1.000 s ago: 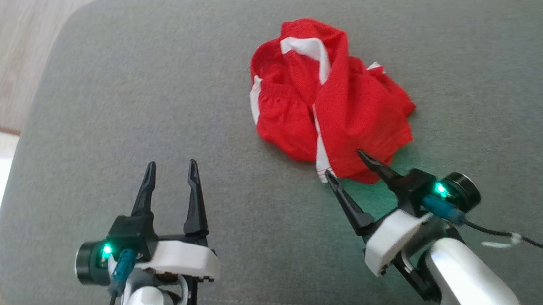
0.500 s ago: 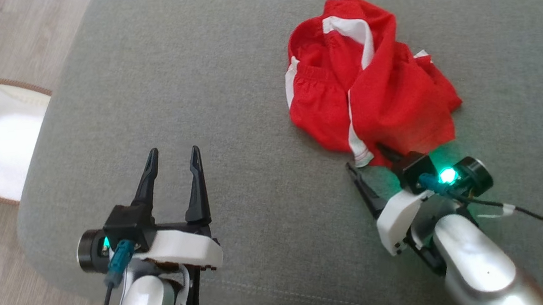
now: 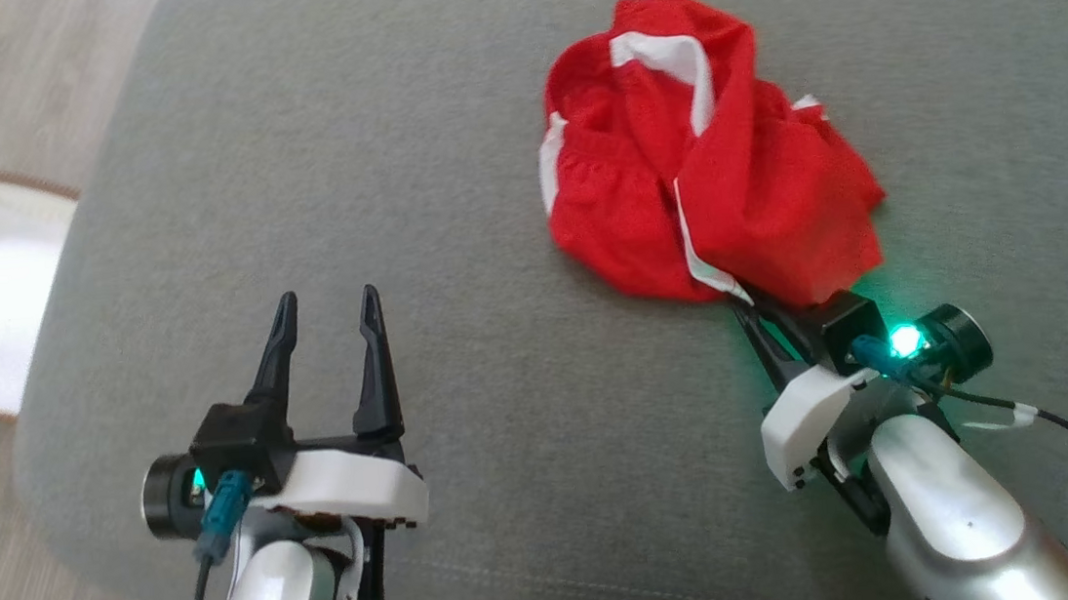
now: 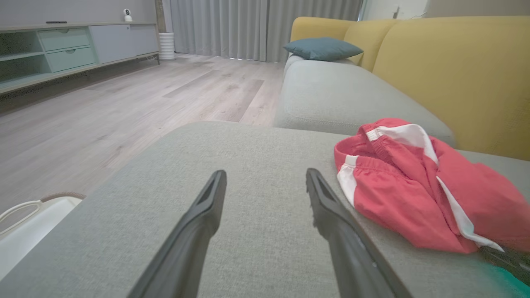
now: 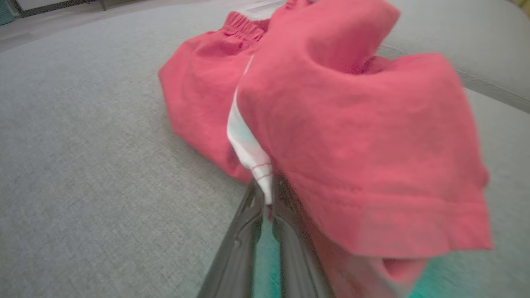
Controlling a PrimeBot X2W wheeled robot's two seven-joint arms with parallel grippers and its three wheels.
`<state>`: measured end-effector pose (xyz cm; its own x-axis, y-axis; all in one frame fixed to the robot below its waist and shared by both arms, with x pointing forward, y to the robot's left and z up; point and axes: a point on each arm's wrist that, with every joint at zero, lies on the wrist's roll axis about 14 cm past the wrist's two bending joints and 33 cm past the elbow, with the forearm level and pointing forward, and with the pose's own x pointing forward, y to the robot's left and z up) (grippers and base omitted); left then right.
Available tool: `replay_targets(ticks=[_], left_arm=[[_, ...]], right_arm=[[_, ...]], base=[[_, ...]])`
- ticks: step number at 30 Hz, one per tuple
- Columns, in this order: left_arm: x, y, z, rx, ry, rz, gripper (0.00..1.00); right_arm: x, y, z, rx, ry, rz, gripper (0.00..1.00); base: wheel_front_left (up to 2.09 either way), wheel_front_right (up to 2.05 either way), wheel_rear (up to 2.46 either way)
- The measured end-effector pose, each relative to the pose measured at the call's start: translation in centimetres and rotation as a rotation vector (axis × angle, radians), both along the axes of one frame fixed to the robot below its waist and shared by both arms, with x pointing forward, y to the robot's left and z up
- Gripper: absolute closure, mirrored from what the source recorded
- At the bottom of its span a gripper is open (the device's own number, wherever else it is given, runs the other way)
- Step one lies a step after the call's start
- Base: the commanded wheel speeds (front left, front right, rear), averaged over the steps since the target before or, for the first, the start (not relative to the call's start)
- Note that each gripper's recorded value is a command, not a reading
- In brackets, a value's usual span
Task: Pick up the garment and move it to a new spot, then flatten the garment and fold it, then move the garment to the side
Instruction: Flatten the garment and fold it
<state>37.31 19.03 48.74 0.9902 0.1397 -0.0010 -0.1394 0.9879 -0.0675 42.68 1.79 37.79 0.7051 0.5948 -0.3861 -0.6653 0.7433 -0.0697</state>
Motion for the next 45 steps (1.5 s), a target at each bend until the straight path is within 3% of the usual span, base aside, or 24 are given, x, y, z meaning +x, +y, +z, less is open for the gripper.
replay_targets(ticks=[8,17,27,28,29,45], left_arm=[[1.2,-2.2,1.2,-0.010,-0.046,-0.075,0.00],[2.8,-7.0,2.5,-0.019,-0.091,-0.224,0.00],[3.6,-10.8,2.8,-0.023,-0.101,-0.332,0.00],[3.6,-10.9,2.8,-0.023,-0.102,-0.339,0.00],[3.6,-10.9,2.8,-0.023,-0.103,-0.341,0.00],[3.5,-10.1,2.7,-0.035,-0.099,-0.329,0.00]], right_arm=[[-0.2,-3.6,3.4,0.016,-0.116,-0.076,1.00],[-4.2,-12.6,3.5,-0.083,-0.131,-0.214,1.00],[-6.6,-18.1,3.6,-0.111,-0.120,-0.382,1.00],[-6.7,-18.3,3.6,-0.103,-0.122,-0.396,0.17],[-6.6,-18.3,3.9,-0.089,-0.130,-0.409,0.00],[-3.4,-19.1,11.6,0.179,-0.377,-0.587,0.00]], base=[[0.00,0.00,0.00],[0.00,0.00,0.00],[0.00,0.00,0.00],[0.00,0.00,0.00],[0.00,0.00,0.00],[0.00,0.00,0.00]])
